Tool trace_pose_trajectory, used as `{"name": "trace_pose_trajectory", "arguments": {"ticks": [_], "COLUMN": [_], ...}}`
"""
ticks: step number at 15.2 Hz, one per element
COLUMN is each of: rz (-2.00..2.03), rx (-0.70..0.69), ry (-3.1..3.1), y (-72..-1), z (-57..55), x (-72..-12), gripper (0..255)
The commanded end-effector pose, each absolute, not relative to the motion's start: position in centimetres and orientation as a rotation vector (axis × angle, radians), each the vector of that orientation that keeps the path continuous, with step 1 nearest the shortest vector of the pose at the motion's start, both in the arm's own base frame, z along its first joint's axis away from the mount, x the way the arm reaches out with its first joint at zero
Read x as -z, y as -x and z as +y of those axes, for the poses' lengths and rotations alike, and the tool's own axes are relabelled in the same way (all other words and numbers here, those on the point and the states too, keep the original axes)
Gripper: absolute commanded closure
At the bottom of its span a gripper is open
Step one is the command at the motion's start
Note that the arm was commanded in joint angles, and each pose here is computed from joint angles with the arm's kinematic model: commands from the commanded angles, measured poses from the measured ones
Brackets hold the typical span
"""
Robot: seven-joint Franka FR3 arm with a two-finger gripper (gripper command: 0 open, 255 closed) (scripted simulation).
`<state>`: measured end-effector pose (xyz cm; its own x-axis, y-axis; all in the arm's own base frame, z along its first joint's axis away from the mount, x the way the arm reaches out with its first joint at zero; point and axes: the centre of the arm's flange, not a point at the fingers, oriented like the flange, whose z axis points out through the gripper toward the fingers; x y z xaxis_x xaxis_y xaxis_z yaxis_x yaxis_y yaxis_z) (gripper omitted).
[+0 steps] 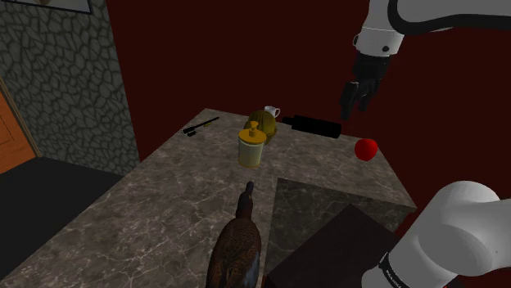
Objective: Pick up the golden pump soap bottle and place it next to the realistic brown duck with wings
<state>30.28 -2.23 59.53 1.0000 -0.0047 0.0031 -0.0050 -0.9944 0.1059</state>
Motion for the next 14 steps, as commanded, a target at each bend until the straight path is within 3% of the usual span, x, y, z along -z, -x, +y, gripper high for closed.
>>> {"name": "trace_pose_trajectory", "arguments": {"ticks": [1,14], "rz": [-0.007,0.043], "rx": [-0.004,-0.013], "ry": [-3.035,-3.009], "y": [-30.3,-45.6], "z": [-2.2,-0.8], "x": [-59.5,-52.1], "gripper": [0,0]}}
